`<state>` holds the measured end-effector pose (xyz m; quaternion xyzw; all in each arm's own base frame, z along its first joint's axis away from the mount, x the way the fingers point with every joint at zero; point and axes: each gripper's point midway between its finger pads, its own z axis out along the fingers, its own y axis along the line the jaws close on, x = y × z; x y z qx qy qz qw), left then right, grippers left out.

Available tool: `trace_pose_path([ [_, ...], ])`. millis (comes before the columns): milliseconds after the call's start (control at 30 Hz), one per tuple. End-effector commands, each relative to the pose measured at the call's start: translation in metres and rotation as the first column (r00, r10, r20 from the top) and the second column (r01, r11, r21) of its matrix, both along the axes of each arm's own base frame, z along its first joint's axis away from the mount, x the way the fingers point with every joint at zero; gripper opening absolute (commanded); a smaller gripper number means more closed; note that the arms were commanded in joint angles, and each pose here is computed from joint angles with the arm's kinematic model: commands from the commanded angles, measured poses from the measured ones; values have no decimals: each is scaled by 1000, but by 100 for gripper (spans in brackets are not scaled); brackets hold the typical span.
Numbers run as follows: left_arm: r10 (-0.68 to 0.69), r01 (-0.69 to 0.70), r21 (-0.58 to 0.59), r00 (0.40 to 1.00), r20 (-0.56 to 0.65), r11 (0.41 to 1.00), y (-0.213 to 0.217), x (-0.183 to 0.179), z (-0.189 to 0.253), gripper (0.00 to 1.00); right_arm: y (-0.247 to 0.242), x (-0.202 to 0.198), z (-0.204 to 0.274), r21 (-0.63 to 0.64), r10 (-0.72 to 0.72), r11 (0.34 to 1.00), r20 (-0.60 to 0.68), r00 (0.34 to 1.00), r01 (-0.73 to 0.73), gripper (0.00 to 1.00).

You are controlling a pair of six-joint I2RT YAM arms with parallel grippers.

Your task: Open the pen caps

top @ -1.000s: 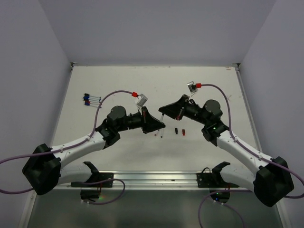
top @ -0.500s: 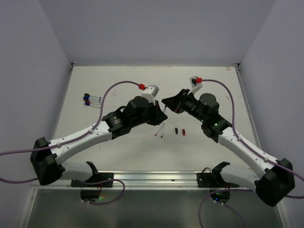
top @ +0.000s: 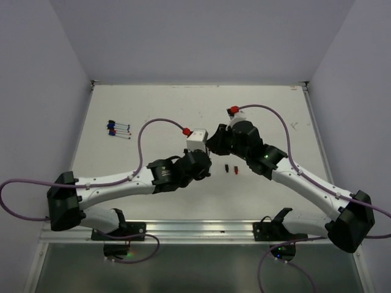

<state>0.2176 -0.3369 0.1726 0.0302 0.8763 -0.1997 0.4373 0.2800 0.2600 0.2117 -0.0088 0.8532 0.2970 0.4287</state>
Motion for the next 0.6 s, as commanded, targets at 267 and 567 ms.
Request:
trace_pose_path([
  [267,-352,482,-417,867,353,770,45,-7,117,0,-27,7,32,396,169,890,171,971,-225,0],
  [567,-123,119,-77,992,-43,990,88,44,5,0,-84,33,-12,65,-82,994,-57,995,85,0],
])
